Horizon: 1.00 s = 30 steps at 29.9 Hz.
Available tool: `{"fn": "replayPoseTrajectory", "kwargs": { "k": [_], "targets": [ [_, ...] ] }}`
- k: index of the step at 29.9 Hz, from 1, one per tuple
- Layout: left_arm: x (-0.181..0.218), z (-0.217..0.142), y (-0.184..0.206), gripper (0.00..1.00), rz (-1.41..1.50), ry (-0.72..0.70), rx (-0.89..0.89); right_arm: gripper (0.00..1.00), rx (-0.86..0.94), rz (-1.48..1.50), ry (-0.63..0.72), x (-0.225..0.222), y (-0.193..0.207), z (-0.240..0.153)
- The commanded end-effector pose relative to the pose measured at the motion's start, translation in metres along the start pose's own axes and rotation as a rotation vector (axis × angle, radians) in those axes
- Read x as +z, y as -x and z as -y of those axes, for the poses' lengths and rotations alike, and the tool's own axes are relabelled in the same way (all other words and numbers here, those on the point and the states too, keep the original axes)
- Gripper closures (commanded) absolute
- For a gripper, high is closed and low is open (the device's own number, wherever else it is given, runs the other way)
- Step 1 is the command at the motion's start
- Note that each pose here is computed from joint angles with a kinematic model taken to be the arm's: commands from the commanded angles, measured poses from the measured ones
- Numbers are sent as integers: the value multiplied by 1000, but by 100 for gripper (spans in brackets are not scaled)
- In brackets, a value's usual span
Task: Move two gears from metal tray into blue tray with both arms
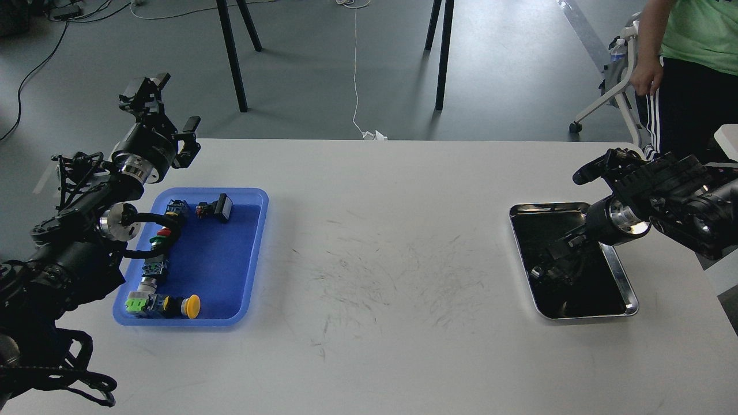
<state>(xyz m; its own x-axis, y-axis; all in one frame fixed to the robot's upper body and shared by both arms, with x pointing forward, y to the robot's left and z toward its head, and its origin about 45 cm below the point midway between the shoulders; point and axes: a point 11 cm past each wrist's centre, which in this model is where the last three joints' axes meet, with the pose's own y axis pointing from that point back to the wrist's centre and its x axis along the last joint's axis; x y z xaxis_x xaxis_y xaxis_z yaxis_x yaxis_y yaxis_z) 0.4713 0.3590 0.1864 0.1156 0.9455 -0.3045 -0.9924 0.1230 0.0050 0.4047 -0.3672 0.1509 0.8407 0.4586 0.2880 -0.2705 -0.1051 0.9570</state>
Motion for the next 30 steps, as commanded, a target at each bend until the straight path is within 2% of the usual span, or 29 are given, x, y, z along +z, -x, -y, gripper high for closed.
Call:
{"fn": "replayPoseTrajectory", "kwargs": {
  "k": [1,8,10,21,30],
  "targets": [
    [0,-1,-1,2,1,0,2,31,-2,-6,-6,-4,-1,2],
    [1,-1,-2,2,2,1,3,39,-12,-28,-8,-8,-2,5],
    [1,-1,-2,2,2,1,3,44,-16,-34,-10,-10,-2,7],
    [1,-1,-2,2,7,-1,2,46,-17,-37,-11,-11,-3,7],
    [1,-1,-4,2,11,-3,4,43,-29,-53,3,-9,-6,2]
  ]
}}
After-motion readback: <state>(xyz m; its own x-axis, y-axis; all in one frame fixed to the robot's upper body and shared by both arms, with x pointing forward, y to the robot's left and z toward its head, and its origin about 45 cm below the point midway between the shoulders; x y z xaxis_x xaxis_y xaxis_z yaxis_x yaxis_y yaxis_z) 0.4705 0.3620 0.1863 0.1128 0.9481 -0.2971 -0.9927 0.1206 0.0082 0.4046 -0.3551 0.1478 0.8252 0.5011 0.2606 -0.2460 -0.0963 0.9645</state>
